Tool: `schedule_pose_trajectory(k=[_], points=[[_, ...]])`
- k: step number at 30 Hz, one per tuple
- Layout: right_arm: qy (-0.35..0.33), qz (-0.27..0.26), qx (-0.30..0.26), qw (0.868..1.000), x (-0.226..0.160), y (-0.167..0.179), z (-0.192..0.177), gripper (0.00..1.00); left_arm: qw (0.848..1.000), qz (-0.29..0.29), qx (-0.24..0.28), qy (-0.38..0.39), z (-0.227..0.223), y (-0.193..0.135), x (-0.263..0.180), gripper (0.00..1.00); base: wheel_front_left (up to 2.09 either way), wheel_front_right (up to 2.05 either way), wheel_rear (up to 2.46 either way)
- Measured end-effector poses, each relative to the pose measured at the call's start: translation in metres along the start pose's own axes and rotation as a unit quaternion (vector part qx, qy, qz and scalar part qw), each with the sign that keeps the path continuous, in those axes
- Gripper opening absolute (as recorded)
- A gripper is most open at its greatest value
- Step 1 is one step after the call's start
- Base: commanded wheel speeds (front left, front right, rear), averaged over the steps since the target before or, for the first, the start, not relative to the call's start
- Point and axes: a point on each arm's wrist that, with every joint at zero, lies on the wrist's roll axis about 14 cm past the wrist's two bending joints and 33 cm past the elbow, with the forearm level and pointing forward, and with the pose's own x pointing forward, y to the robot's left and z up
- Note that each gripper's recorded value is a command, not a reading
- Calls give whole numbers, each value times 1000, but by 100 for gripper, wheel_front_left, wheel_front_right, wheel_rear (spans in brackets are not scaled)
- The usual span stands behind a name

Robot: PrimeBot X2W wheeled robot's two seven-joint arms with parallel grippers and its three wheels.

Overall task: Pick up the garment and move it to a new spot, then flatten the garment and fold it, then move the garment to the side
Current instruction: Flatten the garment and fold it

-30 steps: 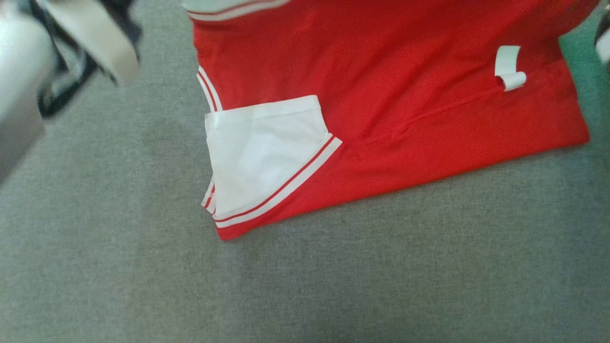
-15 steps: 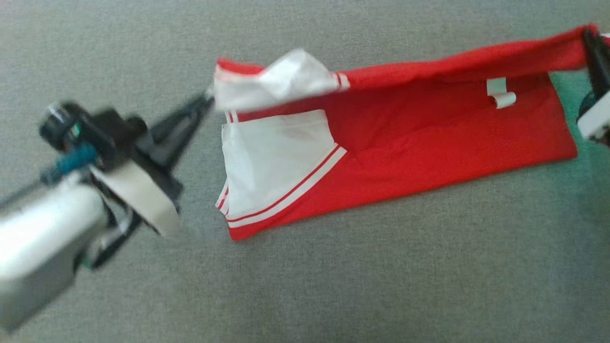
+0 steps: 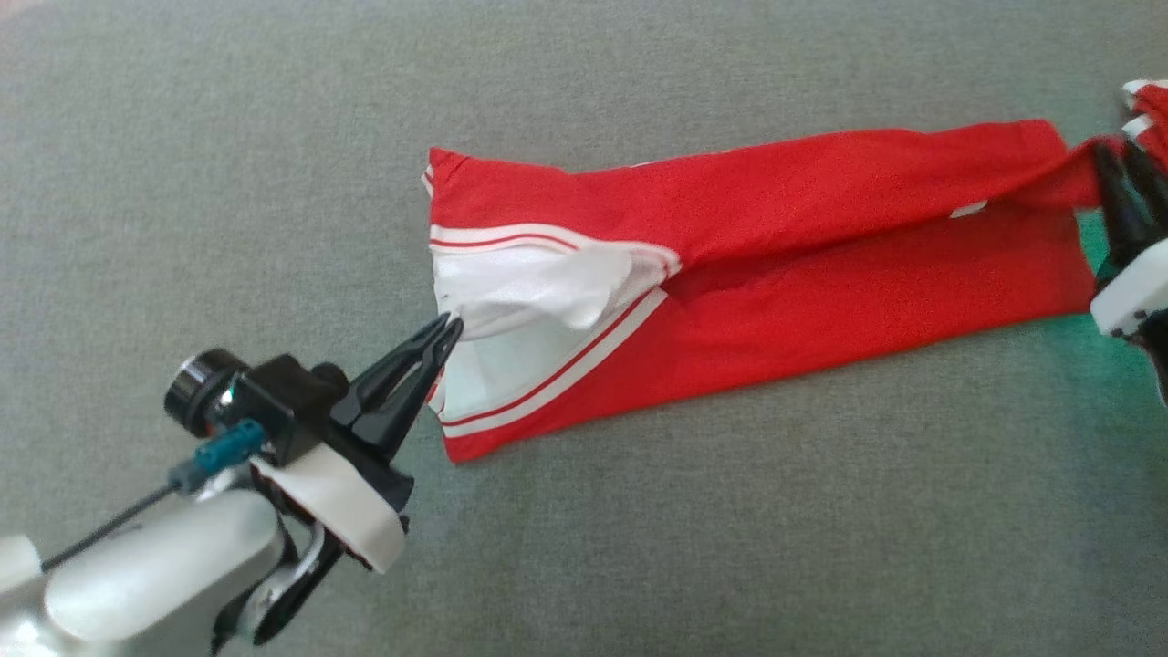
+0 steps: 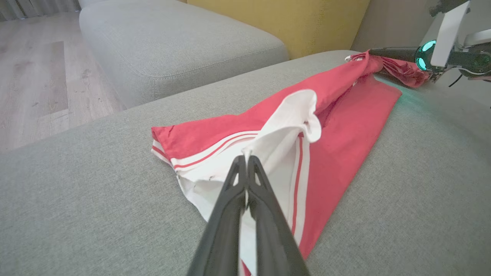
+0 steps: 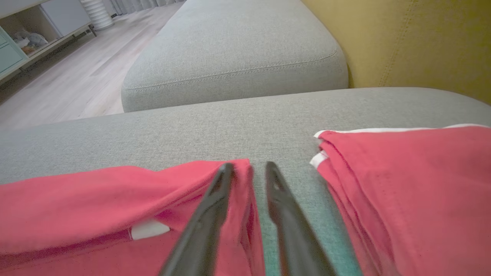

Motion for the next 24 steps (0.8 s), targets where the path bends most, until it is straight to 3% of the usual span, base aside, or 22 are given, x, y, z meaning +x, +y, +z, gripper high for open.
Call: schedule_pose_trajectory(k=[3,4,5,12,17,20,24], points=[[-2,-13,5,1000,-8,-7,-4,100,1000,5,-5,-5,-3,-4,0,2,0,0,0],[-5,-17,7,1000,-11,-10,-3,100,1000,12,-6,-11,-2,-4,0,73,0,0,0],[-9,-22,10,1000,-15,-13,-2,100,1000,19,-8,-17,-1,-4,0,100,0,0,0],[-29,-56,66,996,-42,-28,-11,100,991,115,0,-65,10,5,-7,100,0,0,0],[-41,-51,110,992,-49,-16,-20,100,964,221,-13,-146,37,14,-24,100,0,0,0],[-48,-44,120,991,-45,-4,-23,100,946,280,-9,-165,30,12,-45,100,0,0,0],[-31,-41,120,991,-36,7,-35,100,932,314,-12,-180,26,8,-60,100,0,0,0]])
